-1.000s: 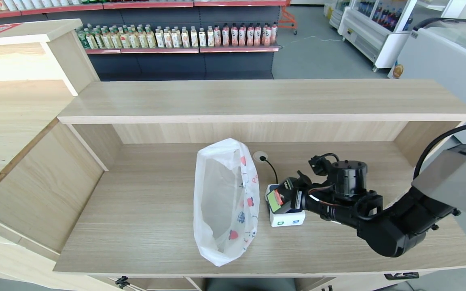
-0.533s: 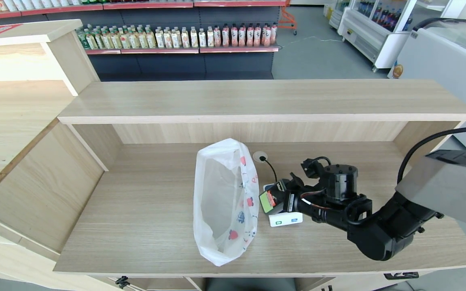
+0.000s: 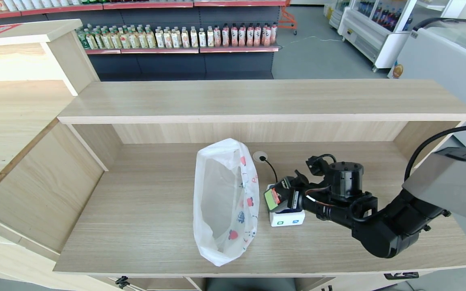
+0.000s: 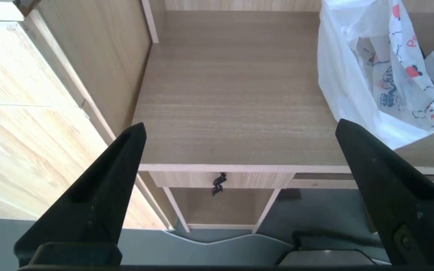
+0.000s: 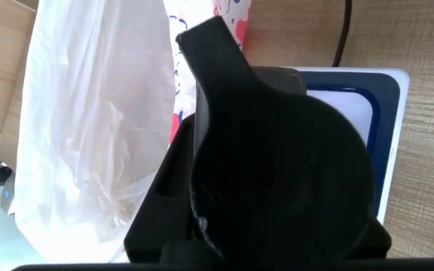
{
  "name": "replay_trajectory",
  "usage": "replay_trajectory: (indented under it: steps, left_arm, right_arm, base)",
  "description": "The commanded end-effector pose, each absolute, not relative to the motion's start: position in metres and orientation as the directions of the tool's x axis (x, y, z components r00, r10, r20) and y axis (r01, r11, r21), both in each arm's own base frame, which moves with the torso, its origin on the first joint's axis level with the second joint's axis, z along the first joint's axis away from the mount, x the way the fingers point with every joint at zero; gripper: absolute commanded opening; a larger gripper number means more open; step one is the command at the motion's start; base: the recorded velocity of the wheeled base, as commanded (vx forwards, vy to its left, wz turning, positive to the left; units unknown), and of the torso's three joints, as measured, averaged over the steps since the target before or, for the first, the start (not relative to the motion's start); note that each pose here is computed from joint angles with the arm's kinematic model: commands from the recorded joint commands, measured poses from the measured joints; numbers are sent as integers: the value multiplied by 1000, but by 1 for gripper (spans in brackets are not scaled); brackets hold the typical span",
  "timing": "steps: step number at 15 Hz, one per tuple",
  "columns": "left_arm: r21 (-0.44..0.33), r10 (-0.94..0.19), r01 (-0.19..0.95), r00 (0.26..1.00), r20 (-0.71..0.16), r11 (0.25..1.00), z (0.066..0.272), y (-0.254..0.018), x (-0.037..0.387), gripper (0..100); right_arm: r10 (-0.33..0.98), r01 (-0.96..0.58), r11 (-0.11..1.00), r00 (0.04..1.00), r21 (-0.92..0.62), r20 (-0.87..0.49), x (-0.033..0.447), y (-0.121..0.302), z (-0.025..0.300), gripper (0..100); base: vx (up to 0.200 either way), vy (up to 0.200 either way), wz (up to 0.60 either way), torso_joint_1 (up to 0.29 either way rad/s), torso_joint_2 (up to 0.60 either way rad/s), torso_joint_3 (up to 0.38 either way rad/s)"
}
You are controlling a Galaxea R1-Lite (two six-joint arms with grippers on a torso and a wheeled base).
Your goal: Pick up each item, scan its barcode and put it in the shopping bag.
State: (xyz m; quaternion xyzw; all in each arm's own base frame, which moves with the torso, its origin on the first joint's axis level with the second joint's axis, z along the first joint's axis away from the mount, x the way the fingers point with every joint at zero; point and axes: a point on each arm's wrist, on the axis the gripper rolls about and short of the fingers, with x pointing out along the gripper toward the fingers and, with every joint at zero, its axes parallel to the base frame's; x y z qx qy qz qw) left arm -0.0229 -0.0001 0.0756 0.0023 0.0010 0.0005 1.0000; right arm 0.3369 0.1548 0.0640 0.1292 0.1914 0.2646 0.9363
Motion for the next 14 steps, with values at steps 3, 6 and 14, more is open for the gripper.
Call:
replay_trajectory:
  steps: [3, 6, 14]
  left_arm:
    - [5, 2, -2, 1000, -2, 1000, 76, 0, -23, 100]
    - [5, 2, -2, 1000, -2, 1000, 76, 0, -23, 100]
    - [5, 2, -2, 1000, -2, 1000, 76, 0, -23, 100]
  right_arm:
    - [544, -450, 827, 790, 337, -281, 336, 153, 68, 0]
    - [544, -451, 827, 791, 336, -278, 335, 152, 70, 0]
    - [498, -509, 860, 853, -40, -160, 267, 107, 137, 0]
  base:
    - [0, 0, 0, 0, 0, 0]
    - [0, 0, 0, 0, 0, 0]
    - [0, 0, 0, 0, 0, 0]
